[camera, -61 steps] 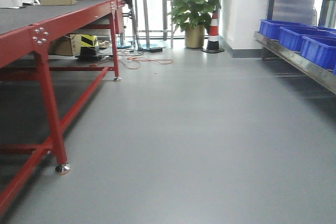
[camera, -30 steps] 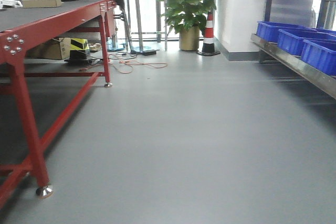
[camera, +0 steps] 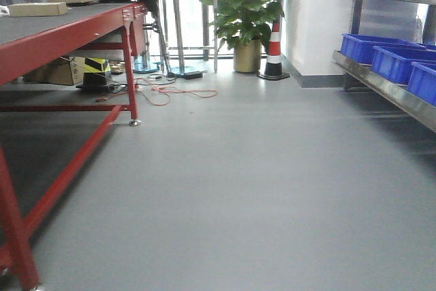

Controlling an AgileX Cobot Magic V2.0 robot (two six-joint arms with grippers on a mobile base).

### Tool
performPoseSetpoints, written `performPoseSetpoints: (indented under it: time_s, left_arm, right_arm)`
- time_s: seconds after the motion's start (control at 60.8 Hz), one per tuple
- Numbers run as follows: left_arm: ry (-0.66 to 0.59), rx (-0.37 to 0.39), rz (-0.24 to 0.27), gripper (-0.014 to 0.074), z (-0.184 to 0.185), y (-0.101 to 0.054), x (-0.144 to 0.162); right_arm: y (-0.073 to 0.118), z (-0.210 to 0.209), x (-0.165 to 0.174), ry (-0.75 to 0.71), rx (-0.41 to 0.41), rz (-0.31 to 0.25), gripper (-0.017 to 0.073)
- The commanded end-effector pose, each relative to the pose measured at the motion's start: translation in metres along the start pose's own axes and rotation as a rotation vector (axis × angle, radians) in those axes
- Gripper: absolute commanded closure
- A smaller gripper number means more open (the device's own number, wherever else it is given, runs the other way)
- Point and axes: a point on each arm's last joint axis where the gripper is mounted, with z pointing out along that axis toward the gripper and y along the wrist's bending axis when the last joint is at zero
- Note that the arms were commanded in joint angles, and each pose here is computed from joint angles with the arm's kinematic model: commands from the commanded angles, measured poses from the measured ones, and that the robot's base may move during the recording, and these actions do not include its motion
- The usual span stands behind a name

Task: Place cylindrical capacitor in blue bin on shelf
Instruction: 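Drive the base to the shelf of blue bins holding both objects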

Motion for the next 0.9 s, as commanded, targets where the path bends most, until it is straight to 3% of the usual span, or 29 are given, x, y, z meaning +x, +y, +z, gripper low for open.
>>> performPoseSetpoints:
  time_s: [0.0, 0.888]
  left_arm:
    - [-0.032, 0.007, -0.003, 0.0704, -0.0026, -0.0008, -0.0037]
    - [-0.03, 0.007, -0.003, 0.0704, -0.0019, -0.0009, -0.0037]
  right_arm:
    - [-0.0003, -0.0007, -0.003, -0.027, 0.004, -0.006, 0.0712]
    - [-0.0003, -0.0007, -0.003, -0.027, 0.004, -0.006, 0.0712]
